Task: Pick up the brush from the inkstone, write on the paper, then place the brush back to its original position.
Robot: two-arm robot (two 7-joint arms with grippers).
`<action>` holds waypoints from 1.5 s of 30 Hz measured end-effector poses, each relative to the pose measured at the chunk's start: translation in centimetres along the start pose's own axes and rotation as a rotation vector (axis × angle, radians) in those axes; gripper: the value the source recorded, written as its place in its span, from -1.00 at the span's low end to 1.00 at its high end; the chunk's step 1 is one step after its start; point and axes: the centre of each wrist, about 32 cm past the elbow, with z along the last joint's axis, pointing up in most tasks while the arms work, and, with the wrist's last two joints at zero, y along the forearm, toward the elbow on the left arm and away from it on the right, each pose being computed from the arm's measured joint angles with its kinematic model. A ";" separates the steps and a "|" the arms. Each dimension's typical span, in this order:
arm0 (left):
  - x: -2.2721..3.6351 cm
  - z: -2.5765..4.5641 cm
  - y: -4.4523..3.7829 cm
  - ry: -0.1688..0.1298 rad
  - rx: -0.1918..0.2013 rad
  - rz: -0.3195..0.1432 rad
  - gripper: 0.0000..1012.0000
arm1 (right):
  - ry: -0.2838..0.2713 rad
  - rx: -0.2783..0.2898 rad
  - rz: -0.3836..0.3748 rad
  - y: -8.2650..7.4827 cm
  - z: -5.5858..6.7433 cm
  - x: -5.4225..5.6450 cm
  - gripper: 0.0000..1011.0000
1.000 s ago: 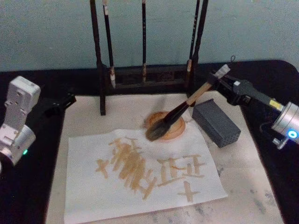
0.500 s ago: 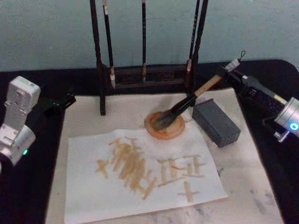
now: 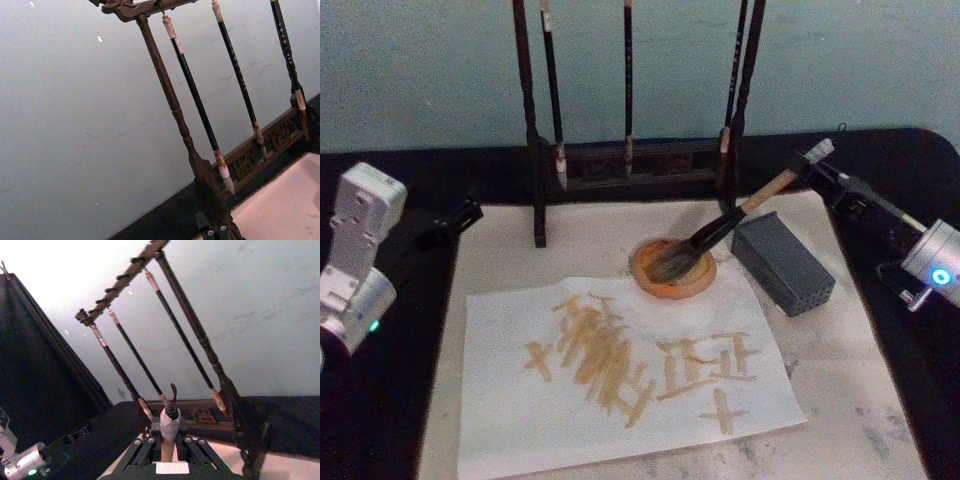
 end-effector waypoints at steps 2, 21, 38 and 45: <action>0.00 0.00 0.00 0.000 0.000 0.000 0.98 | 0.007 0.000 -0.008 0.0 -0.2 0.3 -0.68; 0.00 0.00 0.00 0.000 0.000 0.000 0.98 | -0.007 -0.022 -0.066 0.0 -0.2 1.6 -0.68; 0.00 0.00 0.00 0.000 0.000 0.000 0.98 | -0.008 -0.051 -0.125 -0.1 -0.4 1.5 -0.68; 0.00 0.00 0.00 0.000 0.000 0.000 0.98 | -0.007 -0.052 -0.123 -0.1 -0.4 1.5 -0.68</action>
